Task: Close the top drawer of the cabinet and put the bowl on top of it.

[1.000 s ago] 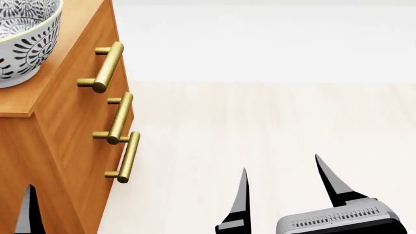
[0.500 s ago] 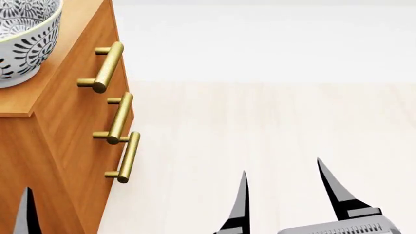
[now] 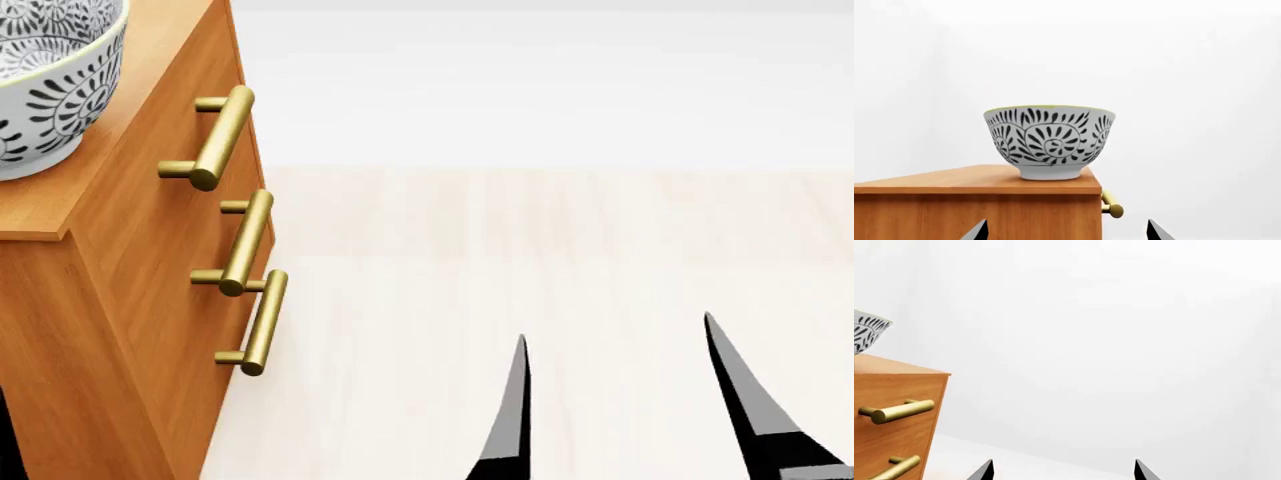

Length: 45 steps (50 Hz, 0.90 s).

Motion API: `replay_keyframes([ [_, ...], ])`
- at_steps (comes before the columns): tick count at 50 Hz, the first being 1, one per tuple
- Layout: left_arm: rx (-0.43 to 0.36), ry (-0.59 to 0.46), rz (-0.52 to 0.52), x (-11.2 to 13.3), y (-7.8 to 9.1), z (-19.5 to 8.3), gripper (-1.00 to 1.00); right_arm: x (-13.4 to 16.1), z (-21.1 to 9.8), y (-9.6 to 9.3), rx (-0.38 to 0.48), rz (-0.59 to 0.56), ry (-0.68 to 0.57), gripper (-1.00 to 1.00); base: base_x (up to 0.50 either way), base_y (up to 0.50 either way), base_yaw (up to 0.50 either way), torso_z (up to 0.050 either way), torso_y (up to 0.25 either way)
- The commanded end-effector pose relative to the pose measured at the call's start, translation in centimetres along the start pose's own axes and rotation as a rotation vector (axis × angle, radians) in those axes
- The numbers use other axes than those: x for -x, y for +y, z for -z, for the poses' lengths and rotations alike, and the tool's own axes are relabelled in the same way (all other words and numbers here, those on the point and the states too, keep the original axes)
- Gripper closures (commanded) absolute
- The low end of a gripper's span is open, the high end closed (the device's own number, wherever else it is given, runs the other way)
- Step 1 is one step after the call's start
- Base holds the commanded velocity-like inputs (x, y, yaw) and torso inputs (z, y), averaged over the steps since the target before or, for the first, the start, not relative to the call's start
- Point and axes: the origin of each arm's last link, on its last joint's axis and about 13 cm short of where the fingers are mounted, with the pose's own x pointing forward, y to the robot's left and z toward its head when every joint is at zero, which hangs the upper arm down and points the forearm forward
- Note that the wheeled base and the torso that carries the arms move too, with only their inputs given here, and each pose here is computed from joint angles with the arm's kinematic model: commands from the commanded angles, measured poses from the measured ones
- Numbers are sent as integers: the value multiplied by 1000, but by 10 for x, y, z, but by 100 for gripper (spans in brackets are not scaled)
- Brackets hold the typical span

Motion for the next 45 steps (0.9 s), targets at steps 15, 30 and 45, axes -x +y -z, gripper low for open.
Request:
replay_keyframes([
  [15, 34, -197, -10, 20, 1, -36, -100, 28, -33, -9, -7, 50, -210, -100, 0, 0, 0, 0, 0],
  [30, 61, -318, -29, 36, 3, -61, -100, 44, -35, -25, -3, 74, -327, -100, 0, 0, 0, 0, 0],
  [45, 71, -364, -32, 43, 3, -69, -100, 65, -37, -36, 5, 92, -413, -100, 0, 0, 0, 0, 0],
])
